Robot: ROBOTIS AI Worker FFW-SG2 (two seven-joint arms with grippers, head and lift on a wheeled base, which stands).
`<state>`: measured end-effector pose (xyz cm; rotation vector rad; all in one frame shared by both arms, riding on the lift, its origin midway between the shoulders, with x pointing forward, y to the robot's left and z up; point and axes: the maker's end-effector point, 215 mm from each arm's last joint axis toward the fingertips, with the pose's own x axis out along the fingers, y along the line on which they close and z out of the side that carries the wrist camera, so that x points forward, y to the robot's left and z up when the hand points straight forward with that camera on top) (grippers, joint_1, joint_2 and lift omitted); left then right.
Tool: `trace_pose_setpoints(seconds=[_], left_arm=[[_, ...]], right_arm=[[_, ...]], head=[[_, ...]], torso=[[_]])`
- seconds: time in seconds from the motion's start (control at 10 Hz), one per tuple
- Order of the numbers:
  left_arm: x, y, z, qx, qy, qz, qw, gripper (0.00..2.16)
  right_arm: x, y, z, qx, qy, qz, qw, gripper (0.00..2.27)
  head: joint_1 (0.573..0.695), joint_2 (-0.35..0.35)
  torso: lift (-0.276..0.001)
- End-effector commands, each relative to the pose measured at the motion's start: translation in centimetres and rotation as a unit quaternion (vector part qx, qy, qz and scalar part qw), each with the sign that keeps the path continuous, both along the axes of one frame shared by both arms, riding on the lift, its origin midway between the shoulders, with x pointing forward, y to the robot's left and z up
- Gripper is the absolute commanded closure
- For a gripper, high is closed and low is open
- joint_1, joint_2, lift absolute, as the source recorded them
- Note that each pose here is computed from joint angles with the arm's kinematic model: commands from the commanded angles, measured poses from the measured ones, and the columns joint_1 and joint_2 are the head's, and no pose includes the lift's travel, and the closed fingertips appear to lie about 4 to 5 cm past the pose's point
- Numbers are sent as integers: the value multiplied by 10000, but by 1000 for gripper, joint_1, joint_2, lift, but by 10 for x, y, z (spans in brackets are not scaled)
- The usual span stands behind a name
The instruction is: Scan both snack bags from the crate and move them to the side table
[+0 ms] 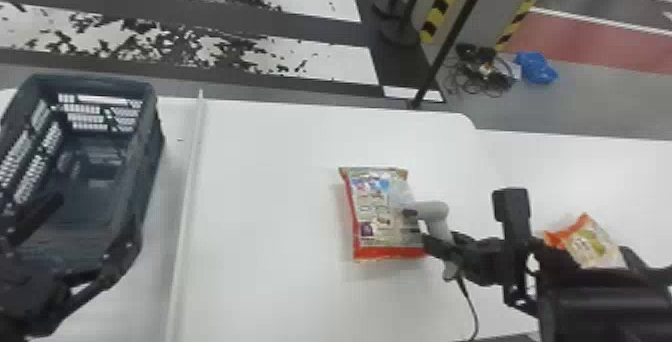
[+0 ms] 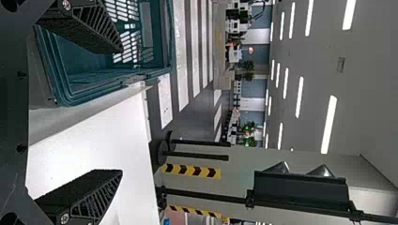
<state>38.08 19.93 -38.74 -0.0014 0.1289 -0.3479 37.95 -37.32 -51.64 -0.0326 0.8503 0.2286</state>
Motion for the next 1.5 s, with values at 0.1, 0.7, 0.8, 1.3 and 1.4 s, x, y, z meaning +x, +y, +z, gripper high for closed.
trace_pose_setpoints(seconds=[0.1,0.7,0.8,1.3,1.4], left_arm=[[0,0,0,-6,-3,3,10000,83],[-1,0,0,-6,-10,4,10000,83],[-1,0,0,-6,-10,4,10000,83],[-1,0,3,6,-33,-9,10000,83],[-1,0,3,5,-25,-9,10000,83]], right_arm=[[1,-6,3,-17,-44,-51,10000,2253],[4,-90,9,-212,-233,-765,9966,2253],[3,-100,2,-237,-202,-837,9960,2253],[6,-124,-23,-363,-179,-954,9946,2253],[5,-124,-25,-375,-164,-932,9948,2253]], head=[[695,-258],[695,-345],[695,-350],[695,-350],[695,-350]], torso=[[-75],[-75],[-75],[-75],[-75]])
